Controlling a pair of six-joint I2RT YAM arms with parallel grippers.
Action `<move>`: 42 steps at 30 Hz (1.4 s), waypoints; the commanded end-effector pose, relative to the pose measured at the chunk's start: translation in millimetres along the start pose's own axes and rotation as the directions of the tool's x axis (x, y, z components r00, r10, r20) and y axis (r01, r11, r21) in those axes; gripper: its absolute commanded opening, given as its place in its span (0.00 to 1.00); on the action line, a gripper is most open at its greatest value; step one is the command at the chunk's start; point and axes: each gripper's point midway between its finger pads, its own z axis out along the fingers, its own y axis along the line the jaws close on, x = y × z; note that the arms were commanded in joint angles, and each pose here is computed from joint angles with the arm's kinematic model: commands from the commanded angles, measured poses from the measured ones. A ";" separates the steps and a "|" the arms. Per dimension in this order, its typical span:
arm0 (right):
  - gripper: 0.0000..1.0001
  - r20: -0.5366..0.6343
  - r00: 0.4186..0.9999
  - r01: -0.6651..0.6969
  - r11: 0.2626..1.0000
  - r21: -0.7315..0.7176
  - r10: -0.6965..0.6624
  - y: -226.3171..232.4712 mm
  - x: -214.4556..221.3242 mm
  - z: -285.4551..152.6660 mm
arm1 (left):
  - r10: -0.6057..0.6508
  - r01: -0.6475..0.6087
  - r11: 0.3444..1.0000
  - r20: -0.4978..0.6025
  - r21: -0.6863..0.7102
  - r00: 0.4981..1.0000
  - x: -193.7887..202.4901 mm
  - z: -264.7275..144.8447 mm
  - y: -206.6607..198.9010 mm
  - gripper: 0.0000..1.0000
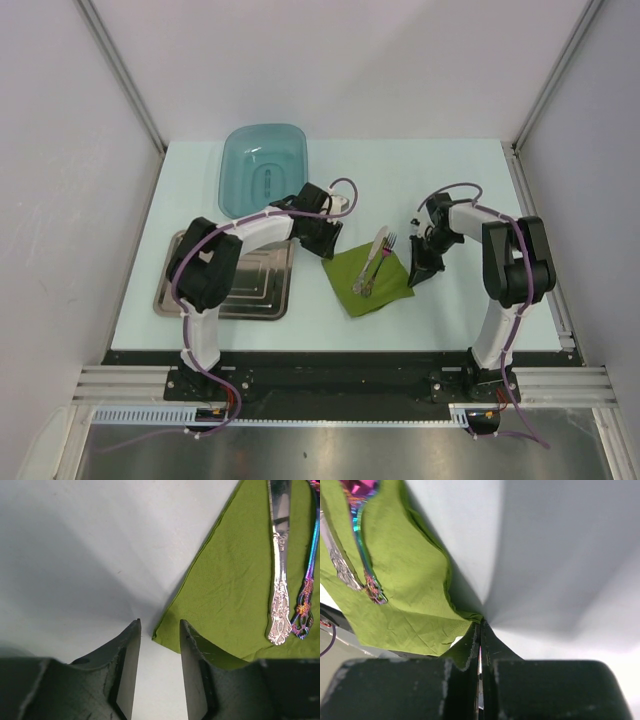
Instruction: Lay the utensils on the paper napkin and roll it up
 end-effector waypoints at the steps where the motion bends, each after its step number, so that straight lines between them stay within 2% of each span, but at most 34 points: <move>1: 0.00 0.073 0.997 0.025 0.996 0.090 -0.031 -21.3 -20.8 -12.9 | -0.003 -0.008 0.996 0.124 0.085 0.992 -27.3 -26.2 -19.5 0.46; 4: 0.00 0.075 0.996 0.031 0.996 0.088 -0.038 -24.4 -23.0 -15.1 | 0.000 -0.028 0.990 0.200 0.135 0.980 -36.0 -39.4 -31.4 0.51; 9: 0.00 0.089 0.993 0.068 0.994 0.081 -0.075 -24.6 -31.1 -18.7 | 0.027 -0.078 0.974 0.235 0.211 0.972 -25.0 -54.0 -51.1 0.57; 11: 0.00 0.098 0.992 0.072 0.995 0.076 -0.079 -23.0 -34.8 -21.2 | 0.087 -0.157 0.965 0.308 0.210 0.947 -30.2 -70.1 -61.9 0.63; 13: 0.00 0.101 0.990 0.092 0.994 0.066 -0.099 -21.8 -38.0 -24.0 | 0.128 -0.208 0.956 0.343 0.208 0.931 -19.2 -74.5 -69.9 0.71; 14: 0.00 0.097 0.990 0.095 0.994 0.060 -0.101 -20.8 -38.5 -24.0 | 0.205 -0.292 0.940 0.391 0.177 0.897 -21.3 -86.1 -73.3 0.72; 15: 0.00 0.096 0.990 0.100 0.994 0.053 -0.105 -18.8 -39.7 -24.4 | 0.246 -0.329 0.930 0.391 0.161 0.887 -11.2 -85.2 -74.2 0.73; 18: 0.00 0.081 0.991 0.100 0.994 0.044 -0.103 -18.1 -37.4 -22.9 | 0.457 -0.520 0.853 0.415 0.045 0.787 3.4 -89.4 -87.0 0.74; 19: 0.00 0.076 0.992 0.098 0.994 0.042 -0.101 -18.4 -36.3 -21.9 | 0.528 -0.595 0.804 0.447 0.012 0.723 5.1 -91.5 -105.5 0.73; 20: 0.00 0.074 0.992 0.098 0.994 0.039 -0.100 -18.2 -35.6 -21.2 | 0.616 -0.659 0.749 0.437 -0.067 0.655 7.5 -92.1 -104.3 0.73; 21: 0.00 0.074 0.992 0.098 0.995 0.038 -0.100 -18.1 -35.5 -20.8 | 0.660 -0.696 0.709 0.455 -0.113 0.598 13.5 -93.7 -109.2 0.73; 22: 0.00 0.069 0.993 0.093 0.995 0.037 -0.095 -19.2 -34.4 -19.6 | 0.701 -0.742 0.654 0.489 -0.151 0.519 12.7 -95.9 -131.0 0.72; 23: 0.00 0.067 0.993 0.090 0.995 0.037 -0.093 -18.7 -33.9 -19.4 | 0.748 -0.777 0.598 0.484 -0.197 0.454 13.6 -95.8 -136.3 0.72; 24: 0.00 0.064 0.994 0.088 0.995 0.037 -0.090 -19.0 -33.2 -18.7 | 0.773 -0.784 0.576 0.465 -0.232 0.431 17.8 -93.1 -137.1 0.72; 25: 0.00 0.062 0.994 0.085 0.996 0.037 -0.087 -19.7 -32.7 -18.2 | 0.787 -0.805 0.542 0.483 -0.242 0.385 19.6 -93.0 -153.7 0.70; 27: 0.00 0.057 0.995 0.082 0.996 0.035 -0.084 -19.5 -31.5 -17.0 | 0.805 -0.823 0.509 0.478 -0.253 0.351 24.1 -89.2 -163.4 0.68; 32: 0.00 0.043 0.997 0.064 0.997 0.035 -0.065 -21.9 -28.8 -13.4 | 0.849 -0.887 0.371 0.488 -0.273 0.205 47.0 -71.1 -202.4 0.64; 35: 0.00 0.040 0.997 0.058 0.998 0.035 -0.059 -23.2 -28.3 -12.6 | 0.864 -0.902 0.319 0.480 -0.290 0.151 57.3 -59.8 -213.8 0.59; 39: 0.00 0.039 0.999 0.036 0.999 0.034 -0.038 -28.0 -28.2 -12.7 | 0.875 -0.920 0.262 0.475 -0.290 0.099 68.2 -47.4 -226.7 0.56; 42: 0.00 0.039 0.999 0.032 0.999 0.030 -0.033 -28.7 -28.4 -12.9 | 0.878 -0.926 0.249 0.469 -0.283 0.093 71.5 -39.0 -229.8 0.54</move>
